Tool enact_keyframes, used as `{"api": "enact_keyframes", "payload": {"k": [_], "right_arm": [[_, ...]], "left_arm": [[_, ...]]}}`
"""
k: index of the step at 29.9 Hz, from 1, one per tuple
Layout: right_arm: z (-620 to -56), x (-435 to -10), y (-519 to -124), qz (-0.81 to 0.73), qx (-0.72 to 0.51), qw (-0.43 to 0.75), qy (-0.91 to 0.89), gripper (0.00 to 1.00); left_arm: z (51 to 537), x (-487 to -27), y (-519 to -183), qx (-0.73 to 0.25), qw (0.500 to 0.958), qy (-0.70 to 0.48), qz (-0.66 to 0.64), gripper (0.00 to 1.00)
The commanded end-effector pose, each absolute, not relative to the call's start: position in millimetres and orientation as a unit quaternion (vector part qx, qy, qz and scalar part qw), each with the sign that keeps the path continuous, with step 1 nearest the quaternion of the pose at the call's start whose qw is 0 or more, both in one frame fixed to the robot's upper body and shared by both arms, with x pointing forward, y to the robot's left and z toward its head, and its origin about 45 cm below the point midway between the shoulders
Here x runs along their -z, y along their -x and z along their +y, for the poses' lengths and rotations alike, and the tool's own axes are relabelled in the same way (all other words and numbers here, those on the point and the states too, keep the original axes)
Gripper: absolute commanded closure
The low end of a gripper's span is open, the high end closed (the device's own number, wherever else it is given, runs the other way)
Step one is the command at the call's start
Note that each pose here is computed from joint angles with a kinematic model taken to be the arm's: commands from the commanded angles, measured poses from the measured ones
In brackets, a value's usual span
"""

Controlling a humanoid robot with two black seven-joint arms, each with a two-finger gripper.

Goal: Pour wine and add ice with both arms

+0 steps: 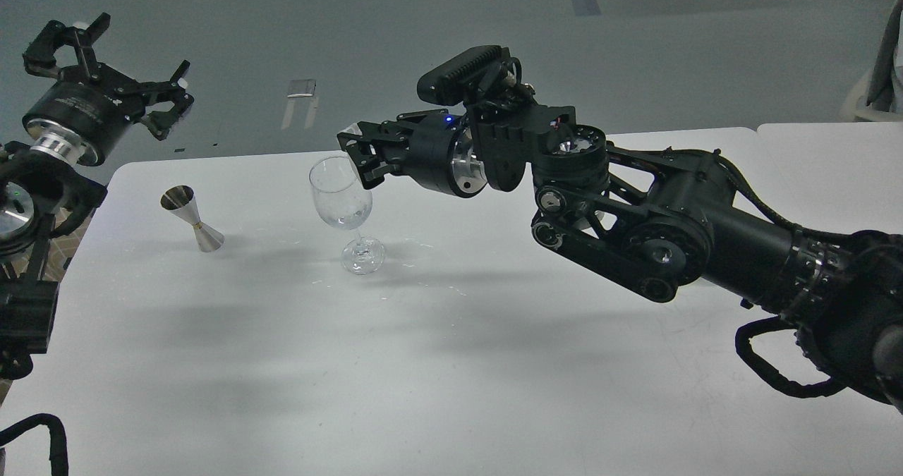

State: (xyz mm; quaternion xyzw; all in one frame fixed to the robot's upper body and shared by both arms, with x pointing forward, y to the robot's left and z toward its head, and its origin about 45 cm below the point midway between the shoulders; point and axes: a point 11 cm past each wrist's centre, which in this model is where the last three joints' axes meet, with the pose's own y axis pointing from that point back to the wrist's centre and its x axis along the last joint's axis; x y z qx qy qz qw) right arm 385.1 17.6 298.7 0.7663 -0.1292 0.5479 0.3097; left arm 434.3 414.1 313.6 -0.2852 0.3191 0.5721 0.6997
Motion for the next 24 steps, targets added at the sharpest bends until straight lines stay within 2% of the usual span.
{"api": "enact_keyframes", "payload": {"k": [1, 24], "right_arm": [[18.2, -299.7, -384.1, -0.130, -0.548, 0.307, -0.767, 0.91], [24.7, -326.8, -383.0, -0.194, -0.571, 0.241, -0.760, 0.91]], "left_arm": [[414.0, -313.6, -434.3, -0.572, 0.700, 0.285, 0.319, 0.02], [410.9, -316.0, -434.7, -0.568, 0.703, 0.287, 0.318, 0.02]]}}
